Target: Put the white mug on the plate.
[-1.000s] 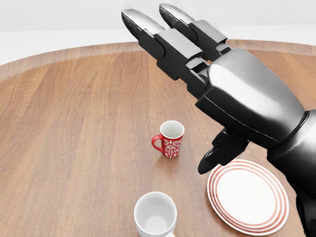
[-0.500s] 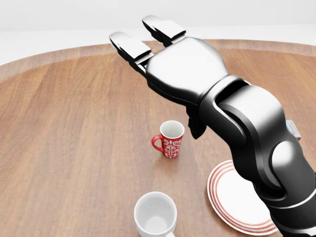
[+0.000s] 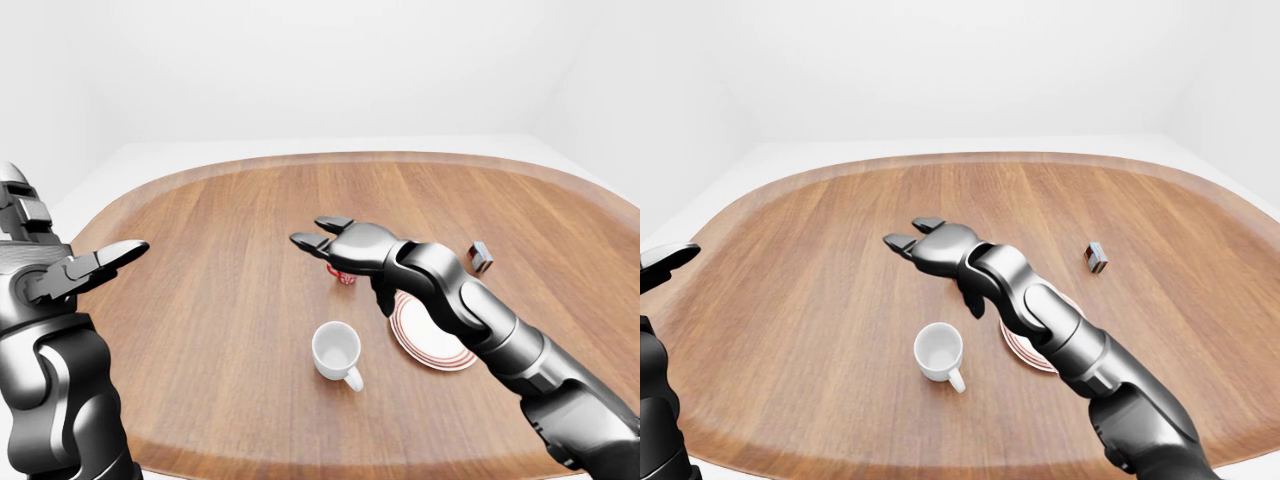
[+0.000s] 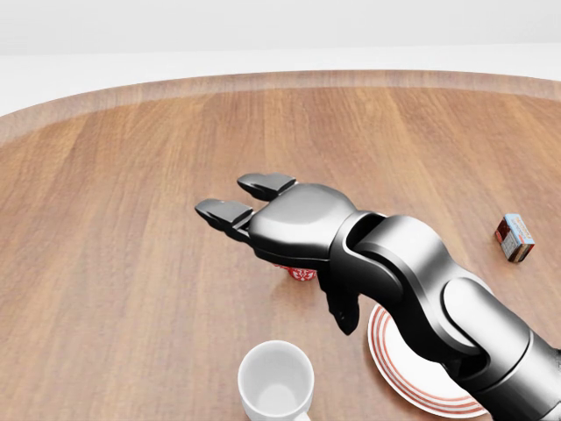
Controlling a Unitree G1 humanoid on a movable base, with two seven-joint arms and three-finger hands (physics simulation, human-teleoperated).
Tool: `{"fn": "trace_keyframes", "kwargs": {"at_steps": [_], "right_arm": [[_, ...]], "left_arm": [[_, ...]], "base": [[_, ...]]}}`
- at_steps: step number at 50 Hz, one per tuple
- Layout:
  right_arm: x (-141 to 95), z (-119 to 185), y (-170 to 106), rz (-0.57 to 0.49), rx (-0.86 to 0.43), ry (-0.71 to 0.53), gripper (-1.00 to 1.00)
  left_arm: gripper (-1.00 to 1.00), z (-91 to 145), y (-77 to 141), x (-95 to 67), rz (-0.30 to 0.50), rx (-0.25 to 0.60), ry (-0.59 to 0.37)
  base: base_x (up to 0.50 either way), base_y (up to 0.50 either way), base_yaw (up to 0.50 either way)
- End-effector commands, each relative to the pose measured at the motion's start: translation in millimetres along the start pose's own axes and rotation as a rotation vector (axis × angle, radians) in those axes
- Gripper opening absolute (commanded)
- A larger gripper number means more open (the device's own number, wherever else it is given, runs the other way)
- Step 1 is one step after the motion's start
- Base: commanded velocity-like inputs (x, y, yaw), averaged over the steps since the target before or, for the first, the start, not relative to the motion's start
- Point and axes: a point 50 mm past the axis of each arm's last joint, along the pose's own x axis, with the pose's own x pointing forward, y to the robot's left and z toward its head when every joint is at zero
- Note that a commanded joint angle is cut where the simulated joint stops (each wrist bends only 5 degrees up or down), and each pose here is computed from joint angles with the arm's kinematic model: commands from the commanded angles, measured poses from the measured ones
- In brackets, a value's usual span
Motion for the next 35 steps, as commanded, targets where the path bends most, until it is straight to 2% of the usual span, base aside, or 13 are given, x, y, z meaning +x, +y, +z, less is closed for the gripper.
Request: {"fn": "trace_keyframes", "kwargs": {"at_steps": [1,4,20,35], "right_arm": [[14,0,45,0.125,0.115,0.014,1.00],[16,4,60,0.162,0.132,0.015,1.00],[30,10,95,0.227,0.231,0.077,1.00],[37,25,103,0.260,0.216,0.048,1.00]], "left_arm": [[1.00,1,0,-0.1,0.000,-0.001,-0.004],[1.00,0,-1,-0.3,-0.002,0.001,0.000],[1.00,-1,0,-0.1,-0.003,0.003,0.004],[1.00,-2,-1,-0.4,-0.003,0.002,0.005]], "base": [[0.00,0.00,0.00],[0.00,0.00,0.00],[0.00,0.00,0.00],[0.00,0.00,0.00]]}}
